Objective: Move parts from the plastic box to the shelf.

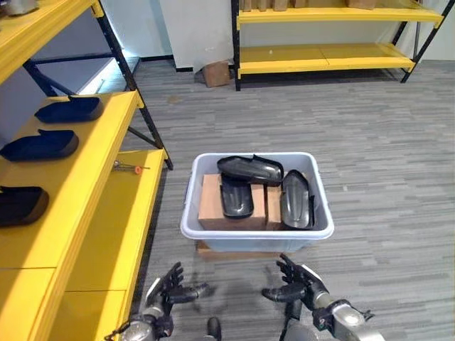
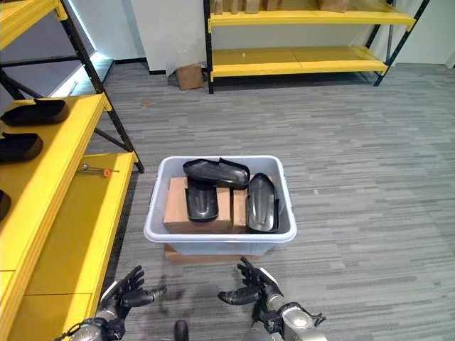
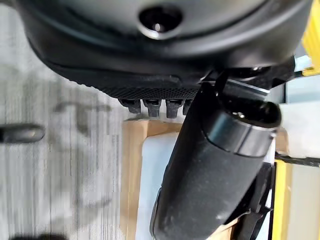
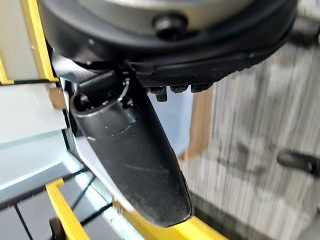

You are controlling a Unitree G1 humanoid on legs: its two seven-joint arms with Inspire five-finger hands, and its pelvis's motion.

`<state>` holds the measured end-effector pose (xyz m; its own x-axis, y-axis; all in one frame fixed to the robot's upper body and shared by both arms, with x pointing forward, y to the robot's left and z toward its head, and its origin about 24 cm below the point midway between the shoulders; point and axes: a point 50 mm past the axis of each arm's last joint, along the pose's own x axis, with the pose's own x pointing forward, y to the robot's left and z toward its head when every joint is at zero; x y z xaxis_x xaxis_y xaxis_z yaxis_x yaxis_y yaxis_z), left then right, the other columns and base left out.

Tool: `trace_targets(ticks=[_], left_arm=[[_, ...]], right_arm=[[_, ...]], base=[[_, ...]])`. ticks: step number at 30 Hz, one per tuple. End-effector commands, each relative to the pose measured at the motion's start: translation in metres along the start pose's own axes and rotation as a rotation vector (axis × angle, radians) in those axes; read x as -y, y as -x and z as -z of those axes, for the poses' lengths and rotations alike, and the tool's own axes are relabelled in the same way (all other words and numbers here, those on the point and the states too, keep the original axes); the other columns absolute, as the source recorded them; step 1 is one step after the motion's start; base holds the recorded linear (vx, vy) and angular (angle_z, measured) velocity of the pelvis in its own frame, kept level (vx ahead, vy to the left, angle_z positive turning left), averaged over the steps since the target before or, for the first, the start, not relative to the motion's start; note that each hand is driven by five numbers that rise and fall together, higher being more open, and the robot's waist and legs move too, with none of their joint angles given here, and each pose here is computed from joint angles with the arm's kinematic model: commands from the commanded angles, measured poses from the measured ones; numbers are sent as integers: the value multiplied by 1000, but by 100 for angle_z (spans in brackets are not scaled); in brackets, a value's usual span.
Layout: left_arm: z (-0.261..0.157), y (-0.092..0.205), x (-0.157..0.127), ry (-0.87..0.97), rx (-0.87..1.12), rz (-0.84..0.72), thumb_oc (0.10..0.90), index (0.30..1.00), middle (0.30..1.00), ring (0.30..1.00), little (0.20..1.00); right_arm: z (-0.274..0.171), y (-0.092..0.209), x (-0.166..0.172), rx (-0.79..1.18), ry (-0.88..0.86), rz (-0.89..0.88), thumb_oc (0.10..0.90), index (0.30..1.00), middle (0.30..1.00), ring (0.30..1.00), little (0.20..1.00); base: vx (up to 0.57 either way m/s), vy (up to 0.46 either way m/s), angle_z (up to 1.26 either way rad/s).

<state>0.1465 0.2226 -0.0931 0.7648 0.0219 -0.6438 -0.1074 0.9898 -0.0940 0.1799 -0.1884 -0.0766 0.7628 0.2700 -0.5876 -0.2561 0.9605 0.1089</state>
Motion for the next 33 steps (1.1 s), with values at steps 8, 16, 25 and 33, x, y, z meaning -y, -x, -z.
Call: trace_targets(ticks=[8, 16, 25, 33], left_arm=[[-67, -17, 11, -61, 245, 73, 900, 1000, 1000, 1000, 1000], [-73, -19, 15, -51, 264, 80, 900, 1000, 1000, 1000, 1000], [-65, -16, 8, -72, 229, 79, 900, 1000, 1000, 1000, 1000], [-79, -11, 2, -120, 287, 76, 900, 1000, 1000, 1000, 1000]], right_arm=[[-48, -5, 9, 208, 46, 11, 900, 1000, 1000, 1000, 1000], [-56, -4, 17, 224, 68, 31, 900, 1000, 1000, 1000, 1000], [-59, -8, 15, 244, 59, 52, 900, 1000, 1000, 1000, 1000], [-88, -4, 14, 361, 124, 66, 900, 1000, 1000, 1000, 1000]], base=[[118, -168, 10], [37, -85, 21], [133, 253, -20], [68, 183, -30]])
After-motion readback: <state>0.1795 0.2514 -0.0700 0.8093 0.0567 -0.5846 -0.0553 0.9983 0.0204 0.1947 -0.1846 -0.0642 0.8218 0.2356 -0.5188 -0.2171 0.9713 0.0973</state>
